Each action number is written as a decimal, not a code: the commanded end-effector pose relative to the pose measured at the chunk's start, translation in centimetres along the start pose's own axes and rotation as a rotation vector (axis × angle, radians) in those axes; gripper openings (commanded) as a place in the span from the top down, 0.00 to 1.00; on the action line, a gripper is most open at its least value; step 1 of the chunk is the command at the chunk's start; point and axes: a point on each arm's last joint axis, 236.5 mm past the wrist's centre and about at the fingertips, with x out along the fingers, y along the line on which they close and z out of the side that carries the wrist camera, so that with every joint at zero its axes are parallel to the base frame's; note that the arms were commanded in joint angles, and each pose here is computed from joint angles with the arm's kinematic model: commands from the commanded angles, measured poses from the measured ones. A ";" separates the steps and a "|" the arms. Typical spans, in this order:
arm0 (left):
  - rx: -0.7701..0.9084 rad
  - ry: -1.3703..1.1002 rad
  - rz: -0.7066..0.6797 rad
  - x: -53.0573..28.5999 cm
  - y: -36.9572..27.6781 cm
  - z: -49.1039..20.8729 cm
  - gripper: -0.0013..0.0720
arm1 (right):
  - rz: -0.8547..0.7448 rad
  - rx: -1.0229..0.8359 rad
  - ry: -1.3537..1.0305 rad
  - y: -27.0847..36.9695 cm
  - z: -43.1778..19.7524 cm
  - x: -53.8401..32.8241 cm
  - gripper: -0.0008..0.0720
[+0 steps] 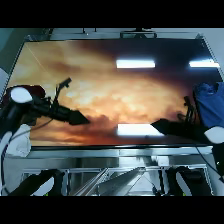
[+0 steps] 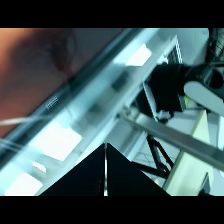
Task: Fold the shirts.
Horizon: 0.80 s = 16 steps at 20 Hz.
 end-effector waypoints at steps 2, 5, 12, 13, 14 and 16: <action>-0.065 -0.038 0.026 2.7 1.1 -5.9 0.98 | 0.042 -0.029 0.015 -0.3 -3.7 1.6 0.97; -0.046 -0.058 0.033 2.8 0.8 -7.0 0.98 | 0.061 -0.018 0.015 0.1 -3.7 1.5 0.97; 0.052 -0.158 0.060 1.3 -1.1 -6.7 0.98 | 0.113 0.014 0.014 1.4 -3.7 1.4 0.97; 0.054 -0.179 0.066 1.1 -1.3 -6.6 0.98 | 0.113 0.014 0.014 1.4 -3.7 1.4 0.97; 0.063 -0.195 0.070 0.9 -1.5 -6.5 0.98 | 0.113 0.014 0.014 1.4 -3.7 1.4 0.97; 0.082 -0.223 0.077 0.5 -1.8 -6.3 0.98 | 0.113 0.014 0.014 1.4 -3.7 1.4 0.97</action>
